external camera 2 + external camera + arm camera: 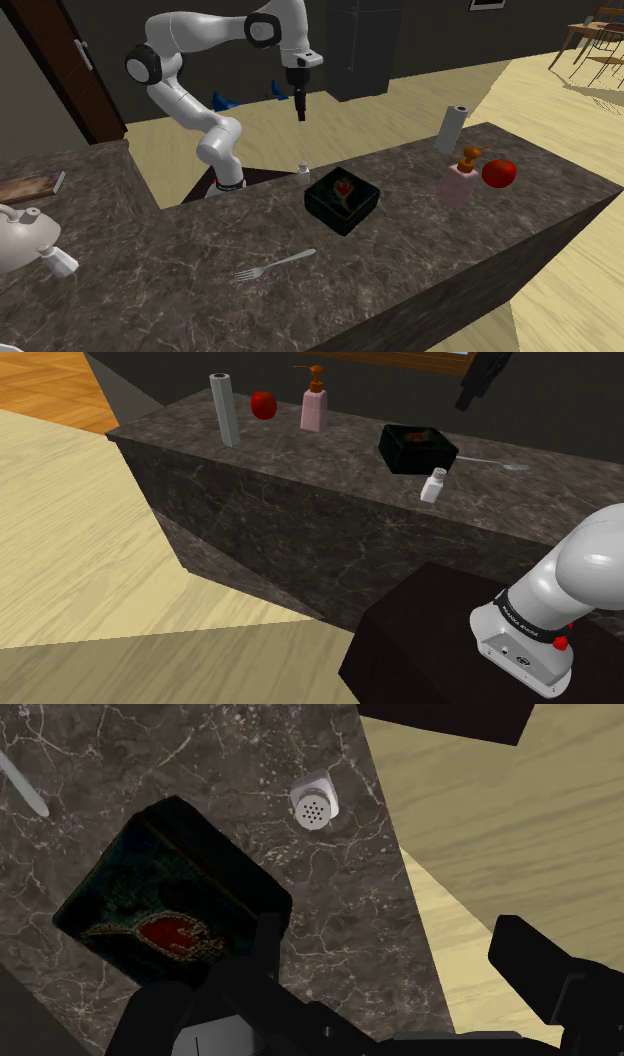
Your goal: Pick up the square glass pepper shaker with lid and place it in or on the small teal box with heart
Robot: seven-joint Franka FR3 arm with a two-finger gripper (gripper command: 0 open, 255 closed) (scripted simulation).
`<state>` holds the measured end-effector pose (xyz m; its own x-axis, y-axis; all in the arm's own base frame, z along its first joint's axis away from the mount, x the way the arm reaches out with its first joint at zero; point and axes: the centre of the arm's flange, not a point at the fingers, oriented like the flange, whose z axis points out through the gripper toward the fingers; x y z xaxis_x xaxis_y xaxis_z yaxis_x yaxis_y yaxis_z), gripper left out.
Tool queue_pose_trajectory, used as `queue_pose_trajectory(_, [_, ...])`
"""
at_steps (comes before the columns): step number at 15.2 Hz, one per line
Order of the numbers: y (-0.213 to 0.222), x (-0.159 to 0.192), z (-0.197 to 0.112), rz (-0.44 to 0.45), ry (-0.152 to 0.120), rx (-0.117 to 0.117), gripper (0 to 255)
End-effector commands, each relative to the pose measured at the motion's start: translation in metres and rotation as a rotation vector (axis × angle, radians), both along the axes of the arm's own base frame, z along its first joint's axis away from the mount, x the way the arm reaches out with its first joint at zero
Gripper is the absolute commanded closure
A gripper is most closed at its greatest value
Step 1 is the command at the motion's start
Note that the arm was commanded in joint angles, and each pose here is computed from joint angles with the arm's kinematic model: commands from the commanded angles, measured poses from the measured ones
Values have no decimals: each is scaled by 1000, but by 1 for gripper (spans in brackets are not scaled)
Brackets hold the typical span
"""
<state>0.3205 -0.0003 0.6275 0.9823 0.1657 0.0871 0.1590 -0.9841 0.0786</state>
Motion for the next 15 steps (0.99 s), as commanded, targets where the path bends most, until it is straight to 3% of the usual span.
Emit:
queue_pose_trajectory(1, [0, 0, 0, 0, 0, 0, 0])
queue_pose_trajectory(15, [-65, -32, -179, -16, -71, 132, 0])
